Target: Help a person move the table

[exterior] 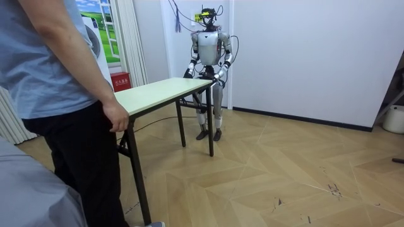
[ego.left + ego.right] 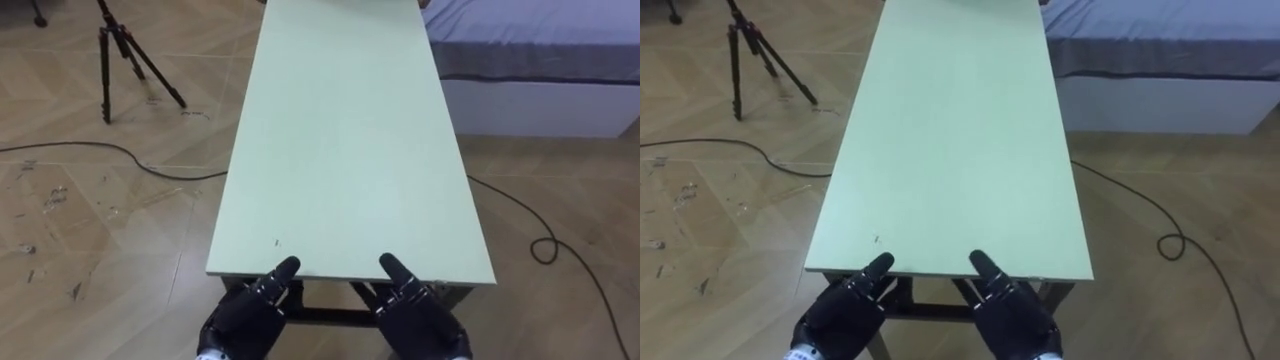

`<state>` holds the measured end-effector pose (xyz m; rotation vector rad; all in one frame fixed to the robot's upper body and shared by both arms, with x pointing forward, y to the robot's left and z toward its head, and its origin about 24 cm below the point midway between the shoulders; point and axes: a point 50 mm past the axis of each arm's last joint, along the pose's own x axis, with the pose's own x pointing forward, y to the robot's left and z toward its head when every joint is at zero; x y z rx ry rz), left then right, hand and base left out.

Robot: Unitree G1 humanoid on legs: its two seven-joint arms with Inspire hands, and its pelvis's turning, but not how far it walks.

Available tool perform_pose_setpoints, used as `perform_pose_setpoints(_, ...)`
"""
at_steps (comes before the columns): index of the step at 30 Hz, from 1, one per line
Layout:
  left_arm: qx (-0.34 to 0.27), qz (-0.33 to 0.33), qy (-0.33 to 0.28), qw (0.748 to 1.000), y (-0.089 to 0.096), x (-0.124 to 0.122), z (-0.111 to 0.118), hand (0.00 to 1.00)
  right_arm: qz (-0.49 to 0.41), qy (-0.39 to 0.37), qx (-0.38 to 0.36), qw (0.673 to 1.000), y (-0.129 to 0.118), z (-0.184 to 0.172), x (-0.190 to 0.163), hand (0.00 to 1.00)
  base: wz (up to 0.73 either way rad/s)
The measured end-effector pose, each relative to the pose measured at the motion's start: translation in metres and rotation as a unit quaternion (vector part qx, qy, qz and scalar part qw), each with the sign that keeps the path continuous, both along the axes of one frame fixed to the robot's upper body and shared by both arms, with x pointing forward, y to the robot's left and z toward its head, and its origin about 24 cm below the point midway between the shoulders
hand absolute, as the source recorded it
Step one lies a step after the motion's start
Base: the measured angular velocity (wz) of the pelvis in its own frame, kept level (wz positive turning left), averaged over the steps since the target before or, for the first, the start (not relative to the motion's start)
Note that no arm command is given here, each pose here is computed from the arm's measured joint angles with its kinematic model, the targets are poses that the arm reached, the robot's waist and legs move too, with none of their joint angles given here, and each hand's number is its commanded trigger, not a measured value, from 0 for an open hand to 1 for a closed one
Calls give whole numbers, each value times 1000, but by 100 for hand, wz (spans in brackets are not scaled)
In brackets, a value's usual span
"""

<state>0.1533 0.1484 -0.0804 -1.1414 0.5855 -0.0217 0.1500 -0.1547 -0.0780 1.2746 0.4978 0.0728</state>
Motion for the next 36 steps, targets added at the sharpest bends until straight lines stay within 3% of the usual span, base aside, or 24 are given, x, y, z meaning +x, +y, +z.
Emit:
perform_pose_setpoints(16,-7,5,26,1000,1,0,-1,0,-65,29,8,997,-15,0,4,0,0)
perform_pose_setpoints(27,-20,11,8,1000,-3,6,7,0,-71,29,7,997,-16,0,5,0,0)
perform_pose_setpoints(36,-71,45,5,996,-6,10,12,0,-70,29,7,997,-15,0,5,0,0)
